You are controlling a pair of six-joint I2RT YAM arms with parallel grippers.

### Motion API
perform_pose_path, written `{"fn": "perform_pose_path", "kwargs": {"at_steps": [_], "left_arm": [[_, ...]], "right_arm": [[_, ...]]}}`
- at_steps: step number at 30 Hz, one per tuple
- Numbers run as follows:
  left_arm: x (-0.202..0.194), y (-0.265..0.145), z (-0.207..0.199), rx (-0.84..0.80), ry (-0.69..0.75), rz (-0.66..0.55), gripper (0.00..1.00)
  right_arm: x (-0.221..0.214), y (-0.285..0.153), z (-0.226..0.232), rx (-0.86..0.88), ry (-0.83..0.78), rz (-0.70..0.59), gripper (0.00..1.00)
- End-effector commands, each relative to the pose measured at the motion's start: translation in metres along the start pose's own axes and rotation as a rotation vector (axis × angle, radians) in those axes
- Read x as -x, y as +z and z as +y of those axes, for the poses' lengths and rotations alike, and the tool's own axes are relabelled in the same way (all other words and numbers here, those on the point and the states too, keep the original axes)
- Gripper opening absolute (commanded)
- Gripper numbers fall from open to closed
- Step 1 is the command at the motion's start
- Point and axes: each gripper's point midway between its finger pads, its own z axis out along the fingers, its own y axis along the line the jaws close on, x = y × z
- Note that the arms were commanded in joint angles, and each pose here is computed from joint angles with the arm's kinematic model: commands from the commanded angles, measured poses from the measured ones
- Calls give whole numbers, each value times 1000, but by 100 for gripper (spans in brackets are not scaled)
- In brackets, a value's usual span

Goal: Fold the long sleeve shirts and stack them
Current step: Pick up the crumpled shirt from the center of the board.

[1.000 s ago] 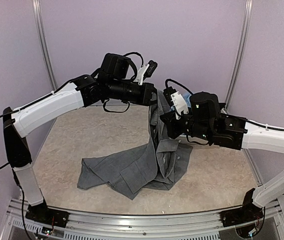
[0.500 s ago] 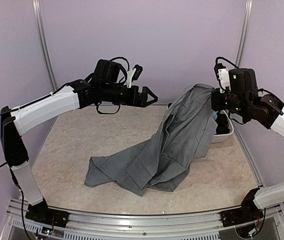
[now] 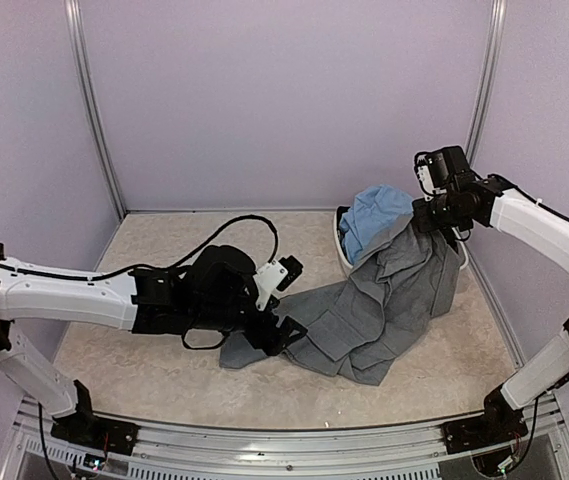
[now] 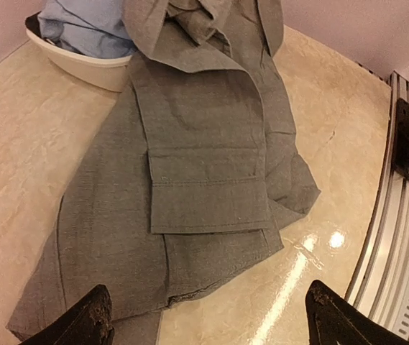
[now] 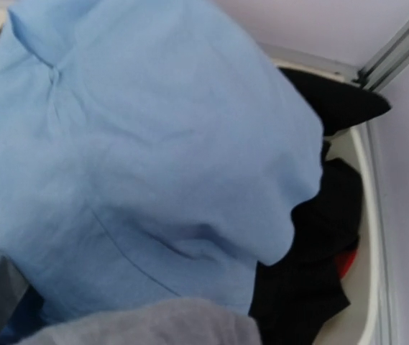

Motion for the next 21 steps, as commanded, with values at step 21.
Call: {"fn": "perform_pose_path", "kwargs": {"at_steps": [21], "left_arm": [[-85, 119, -78, 129, 516, 104, 55]], "right_arm": [[21, 13, -4, 97, -13, -25, 0]]}}
